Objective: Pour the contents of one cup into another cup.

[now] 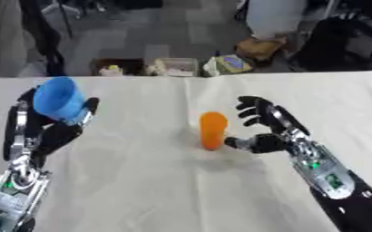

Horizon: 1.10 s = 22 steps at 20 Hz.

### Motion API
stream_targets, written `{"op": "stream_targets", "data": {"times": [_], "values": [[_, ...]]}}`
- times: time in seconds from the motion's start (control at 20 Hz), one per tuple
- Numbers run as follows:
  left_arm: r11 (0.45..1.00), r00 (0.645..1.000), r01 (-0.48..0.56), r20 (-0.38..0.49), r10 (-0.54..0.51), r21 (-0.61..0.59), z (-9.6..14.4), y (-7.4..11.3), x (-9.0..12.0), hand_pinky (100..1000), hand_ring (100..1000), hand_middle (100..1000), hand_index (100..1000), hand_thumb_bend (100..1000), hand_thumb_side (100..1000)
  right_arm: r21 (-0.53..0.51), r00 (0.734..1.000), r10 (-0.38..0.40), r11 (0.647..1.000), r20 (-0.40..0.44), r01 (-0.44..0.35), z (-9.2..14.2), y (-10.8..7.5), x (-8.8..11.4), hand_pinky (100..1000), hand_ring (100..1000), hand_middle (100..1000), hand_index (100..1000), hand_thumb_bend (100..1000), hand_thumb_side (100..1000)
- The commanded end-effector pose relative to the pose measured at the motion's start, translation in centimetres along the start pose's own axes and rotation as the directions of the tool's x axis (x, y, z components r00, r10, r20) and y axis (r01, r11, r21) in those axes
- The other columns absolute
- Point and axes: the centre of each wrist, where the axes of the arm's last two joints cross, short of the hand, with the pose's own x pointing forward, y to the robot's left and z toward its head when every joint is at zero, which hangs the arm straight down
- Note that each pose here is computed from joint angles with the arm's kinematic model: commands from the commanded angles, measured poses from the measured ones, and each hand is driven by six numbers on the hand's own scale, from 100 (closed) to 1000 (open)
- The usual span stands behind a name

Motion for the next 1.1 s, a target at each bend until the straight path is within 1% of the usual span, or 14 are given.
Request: {"op": "stream_targets", "data": {"times": [0.05, 0.2, 0.7, 1.1], "values": [[1.000, 0.999, -0.009, 0.037, 0.009, -0.008, -0.4, 0.1, 1.0, 111, 264, 203, 467, 552, 100, -0.007, 1.000, 0.018, 1.000, 0.018, -0.018, -0.8, -0.5, 0.4, 681, 754, 749, 888, 670, 100], [1.000, 0.999, -0.015, 0.043, 0.016, -0.013, -0.4, -0.1, 1.1, 112, 264, 204, 468, 553, 100, 0.010, 1.000, 0.021, 1.000, 0.017, -0.021, -1.2, -0.1, 0.3, 683, 755, 751, 889, 674, 100], [0.999, 0.998, -0.030, 0.054, 0.031, -0.031, -0.4, -0.6, 1.4, 113, 265, 205, 469, 552, 100, 0.126, 0.999, 0.037, 0.991, 0.034, -0.041, -2.4, 1.8, 0.1, 693, 765, 756, 890, 685, 100], [0.999, 0.998, -0.036, 0.054, 0.038, -0.039, -0.4, -0.8, 1.5, 114, 266, 205, 469, 552, 100, 0.168, 0.999, 0.026, 0.985, 0.039, -0.032, -3.0, 2.6, 0.1, 697, 769, 758, 892, 701, 103]]}}
